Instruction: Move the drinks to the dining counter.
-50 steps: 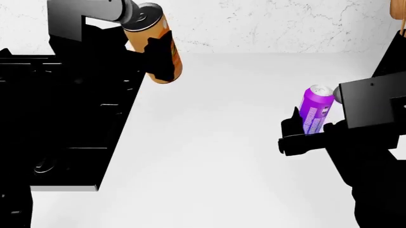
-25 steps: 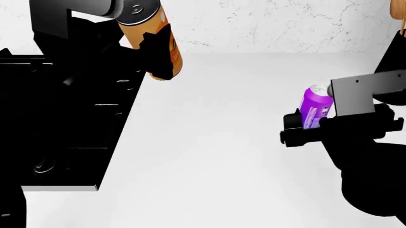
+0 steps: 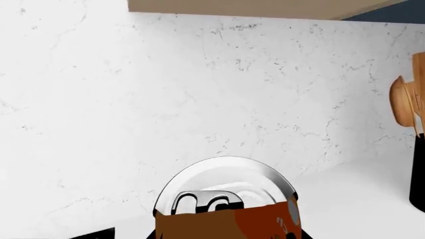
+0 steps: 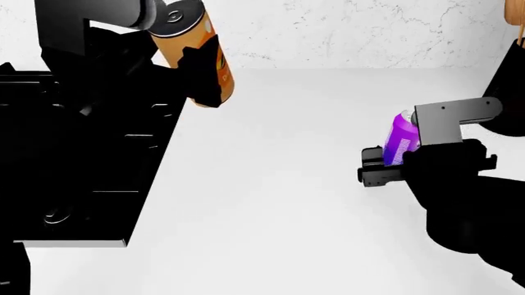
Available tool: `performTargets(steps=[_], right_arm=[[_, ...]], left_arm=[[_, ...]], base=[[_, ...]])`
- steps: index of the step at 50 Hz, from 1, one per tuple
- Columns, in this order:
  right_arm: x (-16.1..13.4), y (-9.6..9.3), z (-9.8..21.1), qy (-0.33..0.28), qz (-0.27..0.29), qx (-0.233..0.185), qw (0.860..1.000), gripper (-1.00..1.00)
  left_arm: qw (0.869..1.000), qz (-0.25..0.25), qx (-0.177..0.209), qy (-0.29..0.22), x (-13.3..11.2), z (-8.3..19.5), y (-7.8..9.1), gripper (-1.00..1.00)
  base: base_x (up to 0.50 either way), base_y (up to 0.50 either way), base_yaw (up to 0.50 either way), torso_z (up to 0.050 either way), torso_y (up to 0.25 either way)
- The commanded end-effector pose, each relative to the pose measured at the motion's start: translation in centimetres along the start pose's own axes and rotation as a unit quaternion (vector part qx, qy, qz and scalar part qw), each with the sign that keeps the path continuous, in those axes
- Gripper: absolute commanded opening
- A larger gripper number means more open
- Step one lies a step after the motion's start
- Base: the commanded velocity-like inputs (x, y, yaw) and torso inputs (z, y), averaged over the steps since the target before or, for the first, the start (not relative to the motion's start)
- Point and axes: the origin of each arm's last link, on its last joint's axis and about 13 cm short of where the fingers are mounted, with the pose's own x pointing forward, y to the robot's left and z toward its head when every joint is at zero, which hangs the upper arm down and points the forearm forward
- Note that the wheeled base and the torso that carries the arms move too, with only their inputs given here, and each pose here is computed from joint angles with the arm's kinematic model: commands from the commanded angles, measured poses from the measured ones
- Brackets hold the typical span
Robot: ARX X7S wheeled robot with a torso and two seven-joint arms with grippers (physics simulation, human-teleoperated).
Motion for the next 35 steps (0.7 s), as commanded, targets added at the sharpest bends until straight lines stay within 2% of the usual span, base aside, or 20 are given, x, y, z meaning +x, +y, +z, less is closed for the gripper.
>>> performTargets(steps=[1, 11, 19, 21, 24, 27, 31, 33, 35], right_arm=[[1.0, -0.4, -0.8, 0.02, -0.012, 0.008, 1.0, -1.0], [0.3, -0.6, -0.6, 0.015, -0.013, 0.006, 1.0, -1.0], [-1.2, -0.4, 0.3, -0.016, -0.008, -0.005, 1.0, -1.0], [-2.3, -0.3, 1.1, -0.056, -0.007, -0.017, 0.998, -1.0], [-4.0, -0.1, 2.2, -0.11, 0.013, -0.012, 0.994, -1.0], [-5.8, 0.1, 3.3, -0.166, 0.04, 0.013, 0.985, -1.0], [-7.8, 0.8, 4.1, -0.195, 0.067, -0.004, 0.979, -1.0], [-9.1, 0.9, 4.8, -0.213, 0.104, 0.023, 0.971, -1.0], [-10.0, 1.2, 5.0, -0.225, 0.113, 0.004, 0.968, -1.0]], left_arm=[[1.0, 0.007, -0.005, -0.005, -0.2, 0.1, 0.2, -1.0], [1.0, 0.008, -0.004, -0.007, -0.5, 0.6, 0.1, -1.0], [1.0, 0.012, -0.003, -0.014, -1.3, 1.1, 0.2, -1.0], [1.0, 0.015, -0.003, -0.017, -1.5, 1.2, 0.3, -1.0], [1.0, 0.017, -0.003, -0.017, -2.0, 1.2, 0.3, -1.0], [0.999, 0.021, -0.001, -0.026, -2.8, 1.9, 0.4, -1.0], [0.999, 0.024, 0.009, -0.035, -4.4, 2.7, 0.2, -1.0], [0.999, 0.028, 0.014, -0.044, -5.6, 3.4, 0.2, -1.0], [0.998, 0.032, 0.02, -0.046, -6.5, 3.6, 0.3, -1.0]], base=[[0.0, 0.0, 0.0, 0.0, 0.0], [0.0, 0.0, 0.0, 0.0, 0.0], [0.0, 0.0, 0.0, 0.0, 0.0], [0.0, 0.0, 0.0, 0.0, 0.0], [0.0, 0.0, 0.0, 0.0, 0.0], [0.0, 0.0, 0.0, 0.0, 0.0], [0.0, 0.0, 0.0, 0.0, 0.0], [0.0, 0.0, 0.0, 0.0, 0.0], [0.0, 0.0, 0.0, 0.0, 0.0]])
